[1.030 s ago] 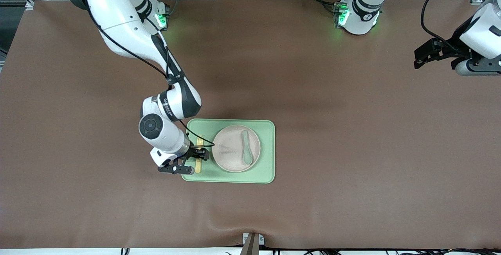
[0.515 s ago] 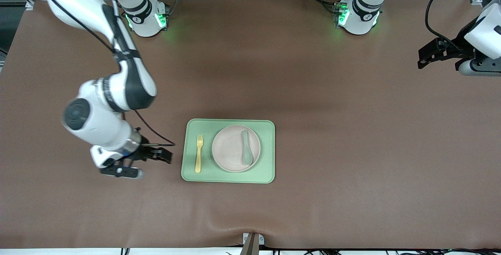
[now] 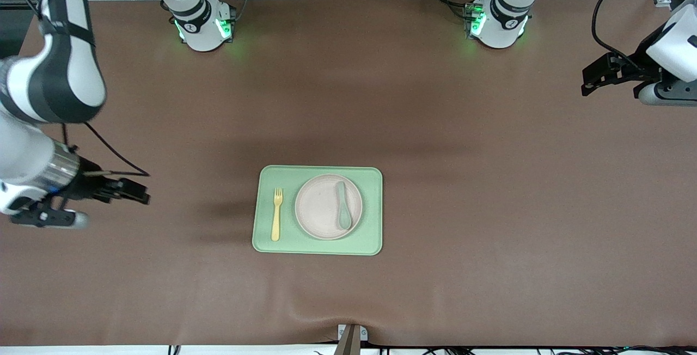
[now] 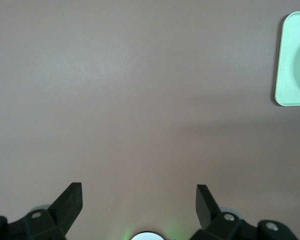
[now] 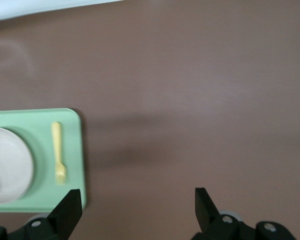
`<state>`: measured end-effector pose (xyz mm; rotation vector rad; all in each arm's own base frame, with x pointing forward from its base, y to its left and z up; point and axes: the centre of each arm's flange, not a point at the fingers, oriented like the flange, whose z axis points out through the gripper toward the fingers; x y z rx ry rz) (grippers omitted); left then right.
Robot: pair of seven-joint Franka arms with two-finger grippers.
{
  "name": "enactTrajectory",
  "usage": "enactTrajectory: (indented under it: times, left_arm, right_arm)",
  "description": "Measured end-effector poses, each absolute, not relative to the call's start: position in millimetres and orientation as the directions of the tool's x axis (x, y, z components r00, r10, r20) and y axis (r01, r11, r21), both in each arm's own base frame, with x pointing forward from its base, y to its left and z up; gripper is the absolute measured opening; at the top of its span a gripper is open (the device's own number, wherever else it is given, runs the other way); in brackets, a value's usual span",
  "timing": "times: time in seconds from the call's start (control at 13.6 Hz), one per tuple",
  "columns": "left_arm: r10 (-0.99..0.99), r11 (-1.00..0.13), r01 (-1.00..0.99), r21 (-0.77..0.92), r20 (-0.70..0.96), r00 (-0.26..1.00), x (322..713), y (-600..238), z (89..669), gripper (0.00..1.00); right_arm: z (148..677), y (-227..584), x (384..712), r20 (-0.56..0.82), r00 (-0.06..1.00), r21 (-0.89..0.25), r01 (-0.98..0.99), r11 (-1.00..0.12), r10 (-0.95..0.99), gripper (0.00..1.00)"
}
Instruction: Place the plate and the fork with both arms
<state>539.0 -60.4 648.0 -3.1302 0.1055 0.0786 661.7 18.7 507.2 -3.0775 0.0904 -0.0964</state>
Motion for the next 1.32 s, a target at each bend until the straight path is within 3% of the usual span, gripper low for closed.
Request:
enactTrajectory:
  times: [0.37,0.66,0.96,1.32]
  left_arm:
    - [-0.068,-0.998,-0.068,-0.007,-0.05,0.996,539,-61,648,1.0]
    - [-0.068,-0.998,-0.068,-0.007,-0.05,0.996,539,-61,648,1.0]
    - [-0.068,-0.998,-0.068,-0.007,-0.05,0.996,539,-61,648,1.0]
    - [-0.068,-0.998,-0.068,-0.007,-0.05,0.996,539,-61,648,1.0]
  right_arm:
    - [614,12,585,0.04,0.998,-0.027,-0.04,-0.999,-0.041,1.0]
    - [646,6,535,0.091,0.995,-0.028,-0.04,-0.999,-0.043,1.0]
    - [669,7,533,0.161,0.986,-0.031,-0.035,-0.999,-0.039,1.0]
    - [654,9,543,0.138,0.99,-0.026,-0.034,-0.999,-0.037,1.0]
